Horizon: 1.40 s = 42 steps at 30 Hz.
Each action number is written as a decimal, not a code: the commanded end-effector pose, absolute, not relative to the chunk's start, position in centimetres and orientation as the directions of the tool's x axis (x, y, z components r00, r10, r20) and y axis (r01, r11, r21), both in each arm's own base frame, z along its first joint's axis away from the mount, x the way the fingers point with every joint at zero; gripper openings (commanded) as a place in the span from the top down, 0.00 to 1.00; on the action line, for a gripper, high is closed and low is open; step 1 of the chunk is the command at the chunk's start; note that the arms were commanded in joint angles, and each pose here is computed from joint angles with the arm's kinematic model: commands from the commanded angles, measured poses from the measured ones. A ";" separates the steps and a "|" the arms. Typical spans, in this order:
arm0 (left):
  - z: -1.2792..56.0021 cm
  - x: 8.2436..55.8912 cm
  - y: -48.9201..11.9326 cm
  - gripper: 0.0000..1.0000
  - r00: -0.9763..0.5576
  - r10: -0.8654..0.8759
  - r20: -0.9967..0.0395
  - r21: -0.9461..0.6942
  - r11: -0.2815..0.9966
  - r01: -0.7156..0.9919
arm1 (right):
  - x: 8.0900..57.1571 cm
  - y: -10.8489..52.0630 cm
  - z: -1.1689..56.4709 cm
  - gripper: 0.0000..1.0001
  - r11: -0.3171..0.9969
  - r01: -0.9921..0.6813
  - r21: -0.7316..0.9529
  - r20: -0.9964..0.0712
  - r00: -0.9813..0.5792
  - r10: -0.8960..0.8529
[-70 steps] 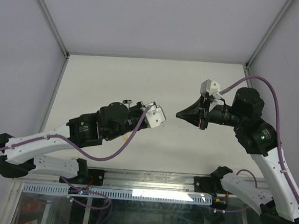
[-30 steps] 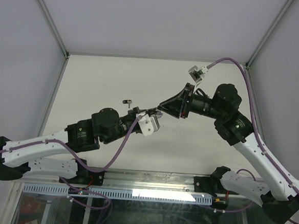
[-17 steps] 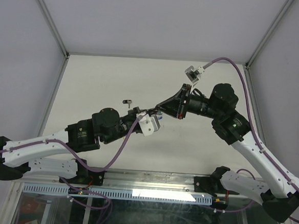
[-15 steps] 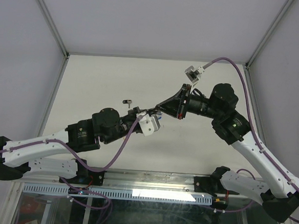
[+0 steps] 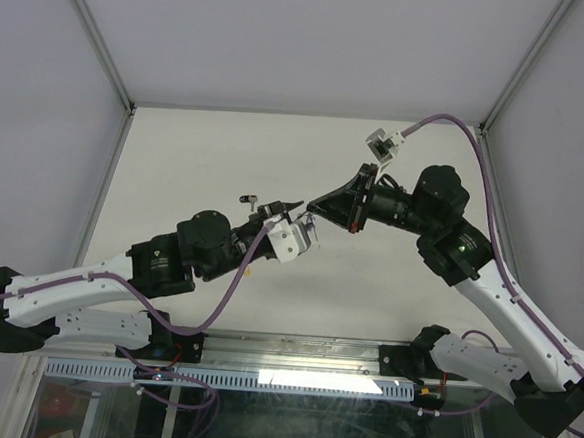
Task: Put the keys on the keyring
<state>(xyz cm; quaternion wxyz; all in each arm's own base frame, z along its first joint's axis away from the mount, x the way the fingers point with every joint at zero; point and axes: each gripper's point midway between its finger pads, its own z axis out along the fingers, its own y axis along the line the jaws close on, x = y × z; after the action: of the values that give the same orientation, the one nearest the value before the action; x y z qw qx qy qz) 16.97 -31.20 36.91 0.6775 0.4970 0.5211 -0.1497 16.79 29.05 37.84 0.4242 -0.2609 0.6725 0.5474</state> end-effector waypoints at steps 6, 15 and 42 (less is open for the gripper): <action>39.4 16.2 -30.3 0.54 0.386 0.184 -0.904 0.423 0.515 0.746 | 17.0 27.1 42.8 1.00 0.313 -0.854 0.415 -0.902 -0.344 0.259; 37.1 16.6 -30.7 0.59 0.339 0.218 -0.915 0.403 0.524 0.750 | 16.8 27.0 43.5 1.00 0.304 -0.861 0.408 -0.903 -0.331 0.275; 36.5 17.4 -29.4 1.00 0.338 0.261 -0.904 0.427 0.566 0.705 | 18.7 25.2 41.7 1.00 0.468 -0.802 0.370 -0.928 -0.291 0.234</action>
<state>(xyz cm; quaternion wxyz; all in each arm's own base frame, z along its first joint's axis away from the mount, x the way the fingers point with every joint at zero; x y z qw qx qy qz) 17.59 -30.02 34.32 0.6669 0.4613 0.5666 -0.1465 18.63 26.22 39.01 0.5104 -0.2188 0.6778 0.4819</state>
